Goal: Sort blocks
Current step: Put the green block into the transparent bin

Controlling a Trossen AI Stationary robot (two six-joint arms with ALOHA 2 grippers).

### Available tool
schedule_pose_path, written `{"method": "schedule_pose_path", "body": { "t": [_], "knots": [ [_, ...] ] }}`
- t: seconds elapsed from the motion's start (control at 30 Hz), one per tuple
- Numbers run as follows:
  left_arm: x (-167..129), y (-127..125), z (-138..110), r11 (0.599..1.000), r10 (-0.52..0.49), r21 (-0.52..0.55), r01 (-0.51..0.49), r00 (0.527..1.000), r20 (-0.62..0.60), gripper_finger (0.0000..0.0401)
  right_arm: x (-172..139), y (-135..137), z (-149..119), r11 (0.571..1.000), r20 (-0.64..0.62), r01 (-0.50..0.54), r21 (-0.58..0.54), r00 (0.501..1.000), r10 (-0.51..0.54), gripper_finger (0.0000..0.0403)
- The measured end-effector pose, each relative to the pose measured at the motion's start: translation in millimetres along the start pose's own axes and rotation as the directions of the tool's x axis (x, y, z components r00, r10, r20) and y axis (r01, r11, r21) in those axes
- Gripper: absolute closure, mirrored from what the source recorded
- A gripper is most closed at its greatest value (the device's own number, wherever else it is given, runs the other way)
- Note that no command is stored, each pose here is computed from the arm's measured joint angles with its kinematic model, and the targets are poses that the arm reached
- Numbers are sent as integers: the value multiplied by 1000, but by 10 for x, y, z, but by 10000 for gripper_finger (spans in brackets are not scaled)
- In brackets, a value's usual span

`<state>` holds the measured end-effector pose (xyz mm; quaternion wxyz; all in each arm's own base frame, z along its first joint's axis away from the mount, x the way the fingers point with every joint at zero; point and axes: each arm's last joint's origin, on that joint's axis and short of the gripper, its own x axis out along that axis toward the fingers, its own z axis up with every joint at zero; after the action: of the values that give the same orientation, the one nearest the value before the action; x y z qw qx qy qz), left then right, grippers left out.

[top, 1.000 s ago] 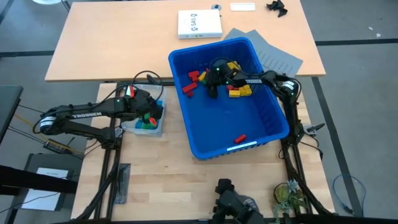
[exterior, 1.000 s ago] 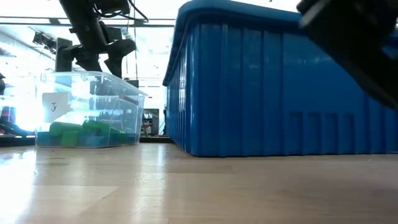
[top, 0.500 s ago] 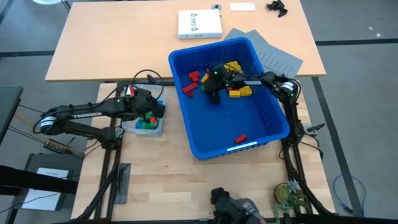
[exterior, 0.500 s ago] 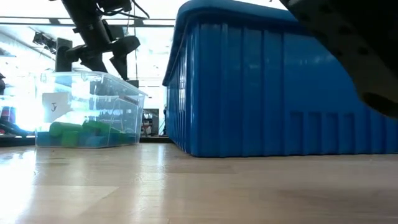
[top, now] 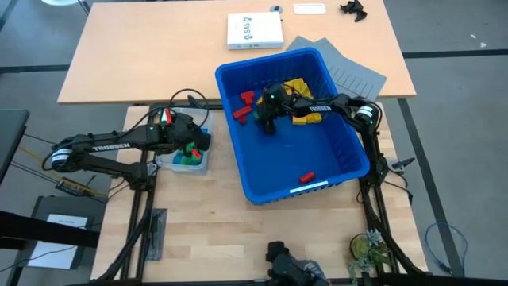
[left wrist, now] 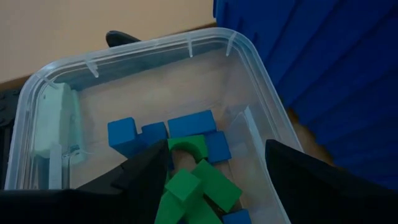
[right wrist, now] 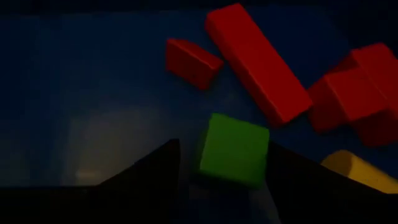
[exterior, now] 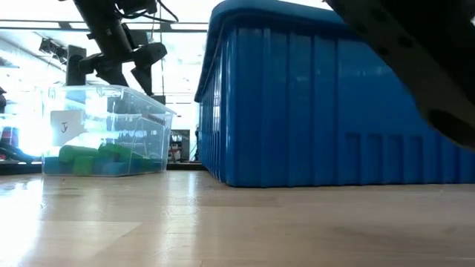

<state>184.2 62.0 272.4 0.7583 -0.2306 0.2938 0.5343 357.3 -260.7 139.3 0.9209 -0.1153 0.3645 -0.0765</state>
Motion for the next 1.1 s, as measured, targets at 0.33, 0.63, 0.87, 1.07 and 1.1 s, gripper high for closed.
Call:
{"method": "schedule_pose_path", "body": {
  "t": [0.33, 0.63, 0.87, 1.07, 1.1],
  "knots": [
    [0, -14, 12, 1000, -12, -12, 12, 1000, 11, 124, -2, -20, 0, 998, -9, 34, 54, 999, -33, 199],
    [-5, -74, 70, 996, -65, -65, 69, 996, 62, 124, -10, -31, 15, 998, 2, 41, 46, 999, -42, 276],
    [-5, -75, 72, 997, -66, -26, 68, 996, 64, 124, -219, -82, 176, 994, 13, 102, 31, 995, -102, 276],
    [-7, -88, 85, 997, -77, 32, 75, 994, 76, 124, -568, -150, 439, 987, 93, 158, 14, 983, -158, 276],
    [-8, -93, 90, 996, -82, 28, 80, 993, 80, 124, -629, -159, 482, 986, 108, 168, 12, 980, -168, 276]
  ]
}}
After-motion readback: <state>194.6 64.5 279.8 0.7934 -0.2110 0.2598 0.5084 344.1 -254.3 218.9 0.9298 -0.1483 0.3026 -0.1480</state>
